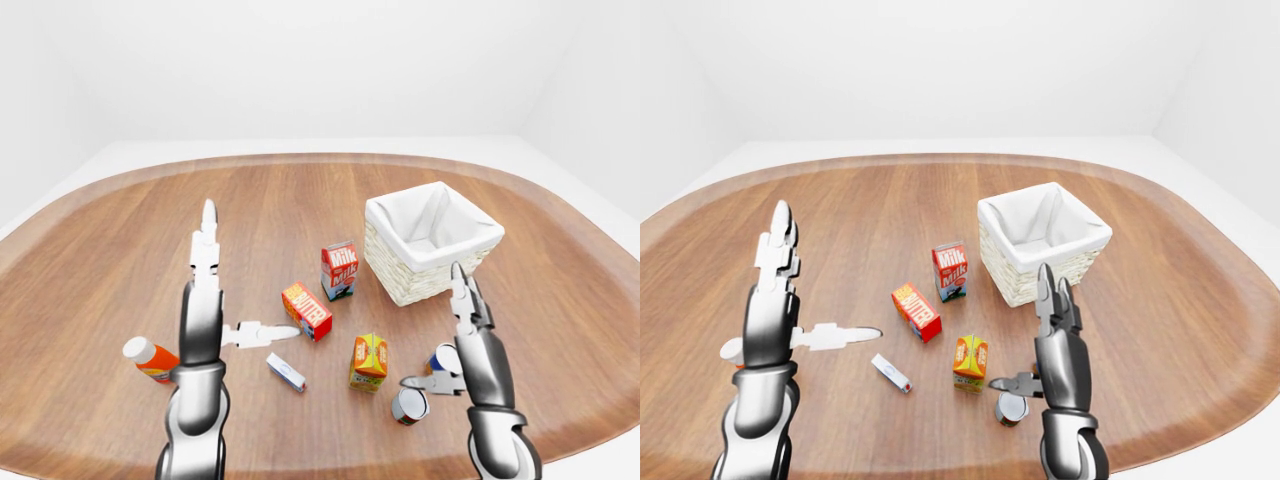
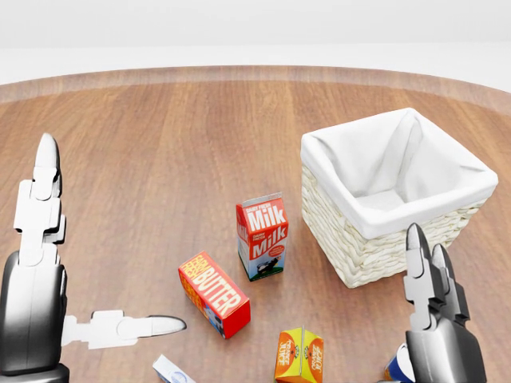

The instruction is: Pick up the alphabet soup and the tomato sauce, and put them in the basket.

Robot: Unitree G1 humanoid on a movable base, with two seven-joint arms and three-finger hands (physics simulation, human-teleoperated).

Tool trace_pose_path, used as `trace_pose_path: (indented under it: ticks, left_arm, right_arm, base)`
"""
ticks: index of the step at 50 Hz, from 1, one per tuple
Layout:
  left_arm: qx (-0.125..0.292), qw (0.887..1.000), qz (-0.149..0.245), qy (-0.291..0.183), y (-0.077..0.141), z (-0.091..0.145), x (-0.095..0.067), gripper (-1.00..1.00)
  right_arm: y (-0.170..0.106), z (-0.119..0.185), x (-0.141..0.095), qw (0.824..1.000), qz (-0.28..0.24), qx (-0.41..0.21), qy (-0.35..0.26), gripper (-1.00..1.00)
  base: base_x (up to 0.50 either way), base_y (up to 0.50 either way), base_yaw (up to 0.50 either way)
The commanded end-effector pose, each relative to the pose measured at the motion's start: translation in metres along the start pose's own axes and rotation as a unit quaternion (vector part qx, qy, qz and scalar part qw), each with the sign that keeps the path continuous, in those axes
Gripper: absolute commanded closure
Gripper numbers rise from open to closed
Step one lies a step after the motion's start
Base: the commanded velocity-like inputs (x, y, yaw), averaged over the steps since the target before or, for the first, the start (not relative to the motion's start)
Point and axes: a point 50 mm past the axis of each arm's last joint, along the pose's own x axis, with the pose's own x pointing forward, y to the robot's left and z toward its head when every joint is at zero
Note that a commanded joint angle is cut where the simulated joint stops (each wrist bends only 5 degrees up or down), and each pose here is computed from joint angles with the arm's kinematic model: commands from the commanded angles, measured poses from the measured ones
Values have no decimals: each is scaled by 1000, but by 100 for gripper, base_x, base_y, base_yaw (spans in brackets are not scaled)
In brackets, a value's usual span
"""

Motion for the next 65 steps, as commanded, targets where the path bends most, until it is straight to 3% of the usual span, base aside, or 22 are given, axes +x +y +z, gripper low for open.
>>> trace_pose_path:
  ticks: [1,26,37,65]
  left_arm:
    - [1,1000,1,-3,0,1,0,-100]
    - [4,1000,-5,2,-2,-1,-1,-100]
    - [4,1000,-5,2,-1,0,-1,-100]
    - [5,1000,-4,3,-1,-1,-1,-100]
  right_arm:
    - [-8,3,-5,999,-3,-36,-3,-100]
    - [-6,-13,-19,988,-3,-154,31,-100]
    - [-5,-16,-20,985,6,-172,29,-100]
    - [10,-29,-12,957,3,-291,-7,-100]
  base:
    - [0,0,0]
    - [0,0,0]
    - [0,0,0]
    - [0,0,0]
